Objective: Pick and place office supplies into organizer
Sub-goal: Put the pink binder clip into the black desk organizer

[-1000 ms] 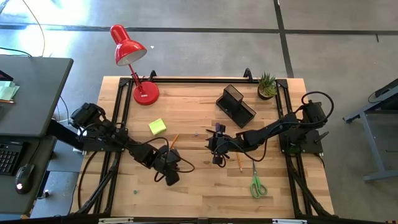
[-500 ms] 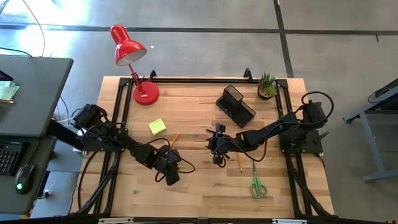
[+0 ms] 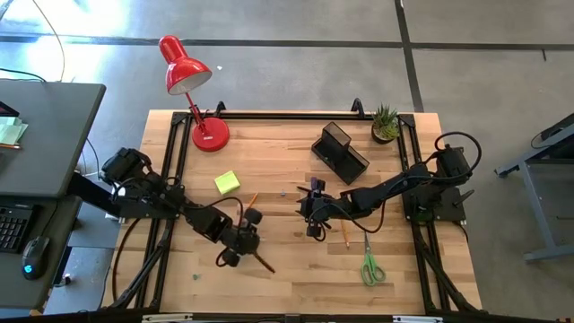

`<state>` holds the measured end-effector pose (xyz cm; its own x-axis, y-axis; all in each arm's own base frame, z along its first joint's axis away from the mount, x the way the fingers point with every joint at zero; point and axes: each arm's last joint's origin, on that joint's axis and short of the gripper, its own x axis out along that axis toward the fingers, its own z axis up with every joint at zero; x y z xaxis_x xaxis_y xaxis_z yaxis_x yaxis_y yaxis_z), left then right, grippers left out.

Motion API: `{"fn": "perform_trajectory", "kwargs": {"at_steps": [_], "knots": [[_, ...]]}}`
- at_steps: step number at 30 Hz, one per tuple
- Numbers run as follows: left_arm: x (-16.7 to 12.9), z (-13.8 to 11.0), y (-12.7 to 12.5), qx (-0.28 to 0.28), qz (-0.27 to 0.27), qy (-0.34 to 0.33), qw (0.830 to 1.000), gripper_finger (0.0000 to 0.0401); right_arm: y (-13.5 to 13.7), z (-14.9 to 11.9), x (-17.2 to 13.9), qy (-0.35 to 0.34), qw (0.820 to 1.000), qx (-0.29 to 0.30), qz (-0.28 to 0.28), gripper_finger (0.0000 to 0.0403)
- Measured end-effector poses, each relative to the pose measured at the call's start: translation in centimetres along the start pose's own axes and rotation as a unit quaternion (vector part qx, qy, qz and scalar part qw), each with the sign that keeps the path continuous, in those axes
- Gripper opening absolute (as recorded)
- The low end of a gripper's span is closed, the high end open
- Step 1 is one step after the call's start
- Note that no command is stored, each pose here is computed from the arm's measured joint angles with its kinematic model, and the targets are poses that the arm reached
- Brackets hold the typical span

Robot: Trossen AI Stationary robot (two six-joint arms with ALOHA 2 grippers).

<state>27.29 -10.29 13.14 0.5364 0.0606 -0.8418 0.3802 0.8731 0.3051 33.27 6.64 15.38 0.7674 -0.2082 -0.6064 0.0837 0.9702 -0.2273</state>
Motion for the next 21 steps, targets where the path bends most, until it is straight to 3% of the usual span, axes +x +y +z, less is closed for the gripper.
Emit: {"fn": "perform_trajectory", "kwargs": {"at_steps": [7, 12, 21], "knots": [[-0.01, -0.07, -0.2, 0.191, -0.032, -0.006, 0.981, 0.0085, 0.01, -0.15, 0.0, 0.008, 1.0, -0.003, 0.003, 0.0133], [-0.04, -0.08, -0.39, 0.234, -0.063, -0.019, 0.97, 0.0085, 0.0, -0.23, 0.0, 0.012, 1.0, -0.004, 0.003, 0.0133], [0.25, -0.9, 0.09, 0.273, -0.044, 0.032, 0.961, 0.0085, 0.0, -0.21, 0.0, 0.011, 1.0, -0.003, 0.003, 0.0133]]}}
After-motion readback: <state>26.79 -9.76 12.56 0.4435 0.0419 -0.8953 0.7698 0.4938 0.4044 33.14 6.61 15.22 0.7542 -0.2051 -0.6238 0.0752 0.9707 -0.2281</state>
